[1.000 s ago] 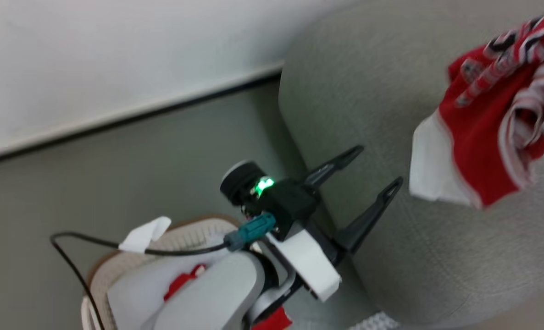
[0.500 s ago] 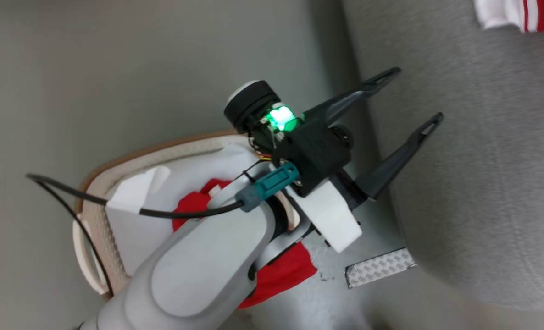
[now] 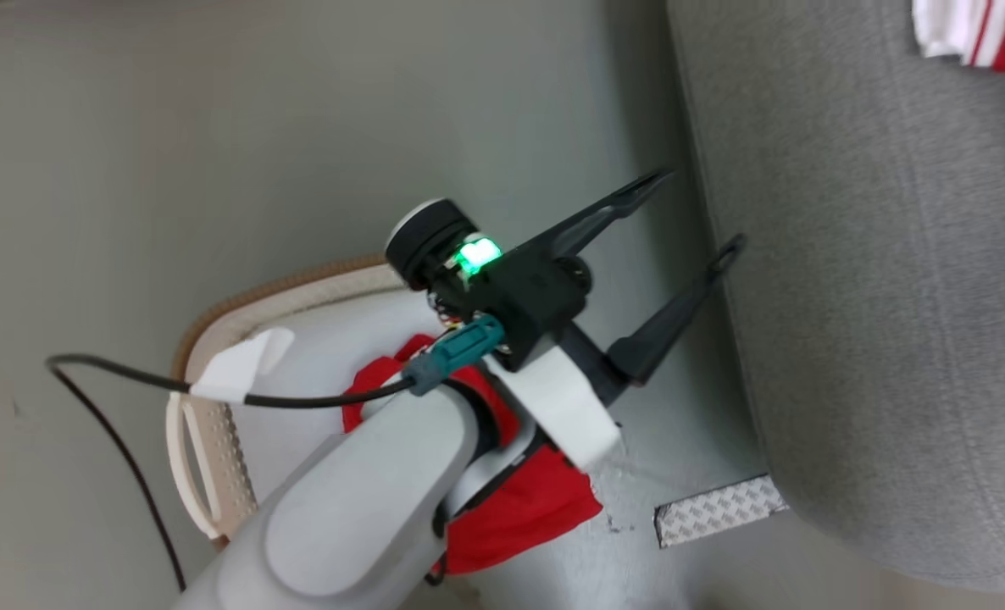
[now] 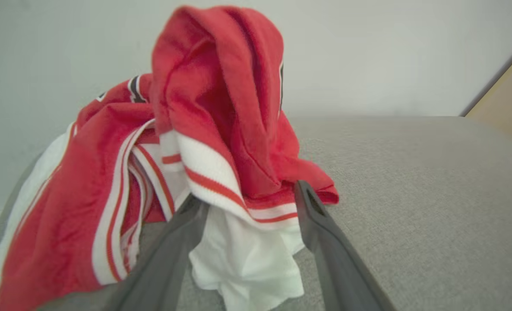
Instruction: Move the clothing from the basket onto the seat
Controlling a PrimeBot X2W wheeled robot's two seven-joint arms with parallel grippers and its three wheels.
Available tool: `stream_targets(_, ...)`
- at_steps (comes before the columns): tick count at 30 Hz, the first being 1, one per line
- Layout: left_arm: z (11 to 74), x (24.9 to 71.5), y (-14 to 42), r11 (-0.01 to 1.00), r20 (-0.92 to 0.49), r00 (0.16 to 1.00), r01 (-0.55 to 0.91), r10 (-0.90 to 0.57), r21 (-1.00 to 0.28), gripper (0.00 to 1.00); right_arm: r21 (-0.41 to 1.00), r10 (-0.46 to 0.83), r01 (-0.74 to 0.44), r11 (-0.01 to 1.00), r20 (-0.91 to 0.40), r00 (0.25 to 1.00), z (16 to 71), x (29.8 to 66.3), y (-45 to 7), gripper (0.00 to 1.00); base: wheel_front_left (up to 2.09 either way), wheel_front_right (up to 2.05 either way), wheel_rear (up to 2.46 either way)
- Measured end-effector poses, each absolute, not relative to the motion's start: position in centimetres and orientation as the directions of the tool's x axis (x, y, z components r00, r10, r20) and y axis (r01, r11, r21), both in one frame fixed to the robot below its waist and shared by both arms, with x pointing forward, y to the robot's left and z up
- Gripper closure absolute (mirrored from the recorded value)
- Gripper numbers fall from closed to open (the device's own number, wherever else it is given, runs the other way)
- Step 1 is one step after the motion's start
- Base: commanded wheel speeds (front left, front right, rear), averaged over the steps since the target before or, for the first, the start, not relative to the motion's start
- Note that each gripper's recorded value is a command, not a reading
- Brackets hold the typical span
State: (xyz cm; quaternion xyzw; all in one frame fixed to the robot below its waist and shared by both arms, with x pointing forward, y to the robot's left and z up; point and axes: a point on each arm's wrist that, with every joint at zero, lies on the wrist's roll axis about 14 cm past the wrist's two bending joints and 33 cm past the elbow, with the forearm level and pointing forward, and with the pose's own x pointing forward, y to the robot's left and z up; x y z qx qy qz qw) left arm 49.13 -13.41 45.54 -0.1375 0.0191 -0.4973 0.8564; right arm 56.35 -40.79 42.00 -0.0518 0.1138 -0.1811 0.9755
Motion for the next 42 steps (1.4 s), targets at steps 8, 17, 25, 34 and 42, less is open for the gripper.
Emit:
stream_targets(8,47.9,48.0,-12.6,0.502,0.101,0.536,0.829,-0.838,-0.246,0.00,-0.139,-0.316,0.294,0.946,-0.175,0.932,44.4,51.0,-39.4,0.00,0.00,0.00,0.00)
stream_targets(17,51.2,45.3,-10.5,0.582,0.122,0.623,0.772,-0.772,-0.256,0.00,-0.124,-0.214,0.208,0.970,-0.041,0.976,49.9,44.8,-35.7,0.00,0.00,0.00,0.00)
stream_targets(25,52.1,42.8,-5.5,0.711,0.103,0.745,0.662,-0.659,-0.238,0.00,-0.075,-0.114,0.120,0.990,0.083,0.990,53.6,40.4,-31.0,0.00,0.00,0.00,0.00)
stream_targets(34,50.4,40.4,3.6,0.877,0.032,0.897,0.439,-0.442,-0.195,0.00,0.037,-0.032,0.029,0.999,0.102,0.994,52.5,37.5,-25.8,0.00,0.00,0.00,0.00)
stream_targets(42,51.1,38.4,11.3,0.952,0.059,0.970,0.241,-0.234,-0.186,0.00,0.098,0.052,-0.061,0.993,0.092,0.994,51.3,36.6,-21.0,0.00,0.00,0.00,0.00)
